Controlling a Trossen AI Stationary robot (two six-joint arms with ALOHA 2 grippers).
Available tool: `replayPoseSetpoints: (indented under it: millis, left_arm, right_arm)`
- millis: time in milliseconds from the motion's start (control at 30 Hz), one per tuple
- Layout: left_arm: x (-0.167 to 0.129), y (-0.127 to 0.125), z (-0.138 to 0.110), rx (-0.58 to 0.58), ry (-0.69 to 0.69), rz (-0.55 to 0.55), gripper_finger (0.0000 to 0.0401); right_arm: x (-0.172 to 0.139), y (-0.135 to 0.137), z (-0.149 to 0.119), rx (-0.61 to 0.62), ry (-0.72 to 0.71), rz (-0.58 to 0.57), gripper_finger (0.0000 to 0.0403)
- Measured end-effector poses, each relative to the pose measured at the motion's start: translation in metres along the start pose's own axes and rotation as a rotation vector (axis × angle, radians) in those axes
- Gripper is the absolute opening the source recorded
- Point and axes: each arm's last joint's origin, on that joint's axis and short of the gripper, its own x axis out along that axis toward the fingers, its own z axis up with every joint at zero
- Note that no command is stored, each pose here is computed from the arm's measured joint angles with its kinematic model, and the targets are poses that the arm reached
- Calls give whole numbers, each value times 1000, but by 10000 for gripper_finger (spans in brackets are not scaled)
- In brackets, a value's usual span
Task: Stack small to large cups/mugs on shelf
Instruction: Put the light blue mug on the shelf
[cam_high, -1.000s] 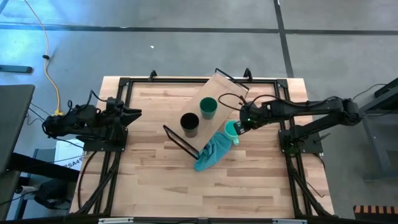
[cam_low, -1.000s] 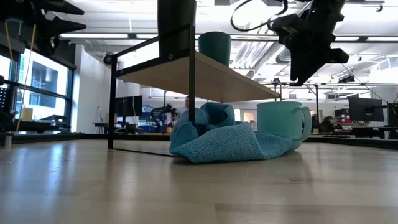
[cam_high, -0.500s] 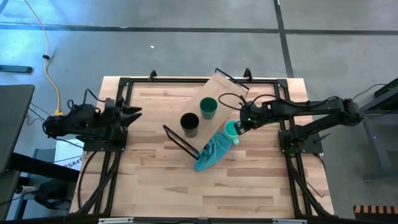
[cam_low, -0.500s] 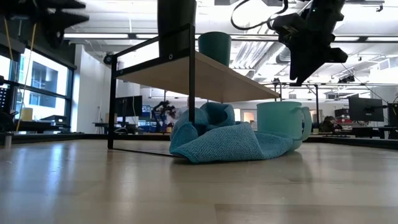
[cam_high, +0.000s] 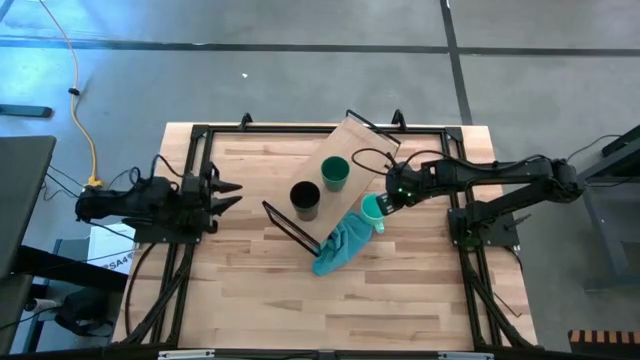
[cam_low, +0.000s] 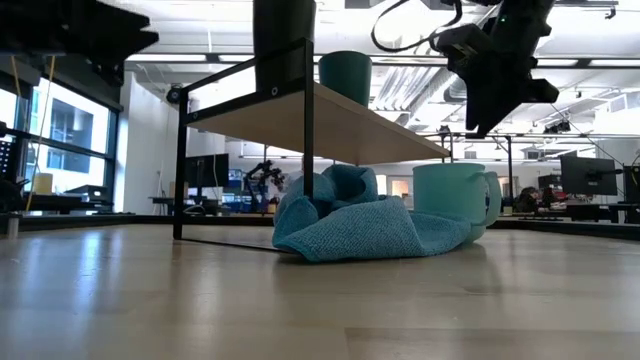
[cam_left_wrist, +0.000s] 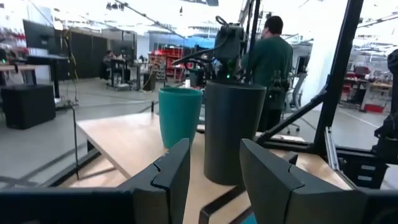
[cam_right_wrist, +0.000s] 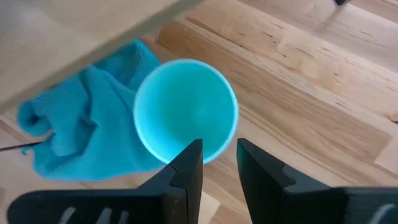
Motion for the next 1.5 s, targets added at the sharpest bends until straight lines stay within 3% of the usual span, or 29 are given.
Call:
replayPoseSetpoints:
  millis: [333,500,800,1100,1400,1500]
  left_arm:
    - [0,0,-12,12,87,-29,129]
    - [-1,-3,-14,13,119,-113,129]
    - [-1,-2,-16,20,136,-89,129]
    - [0,-3,-7,62,46,-124,129]
    - [-1,-8,1,98,-48,-273,129]
    - [-1,-8,3,110,-68,-277,129]
  right_arm:
    - [0,-2,-2,-12,30,-13,89]
    - [0,-2,-2,-15,31,-13,89]
    - [0,-2,-2,-23,31,-13,89]
    - [1,-2,-2,-31,32,-13,89]
    - [1,-2,-2,-31,32,-14,89]
    - [1,-2,-2,-31,32,-14,89]
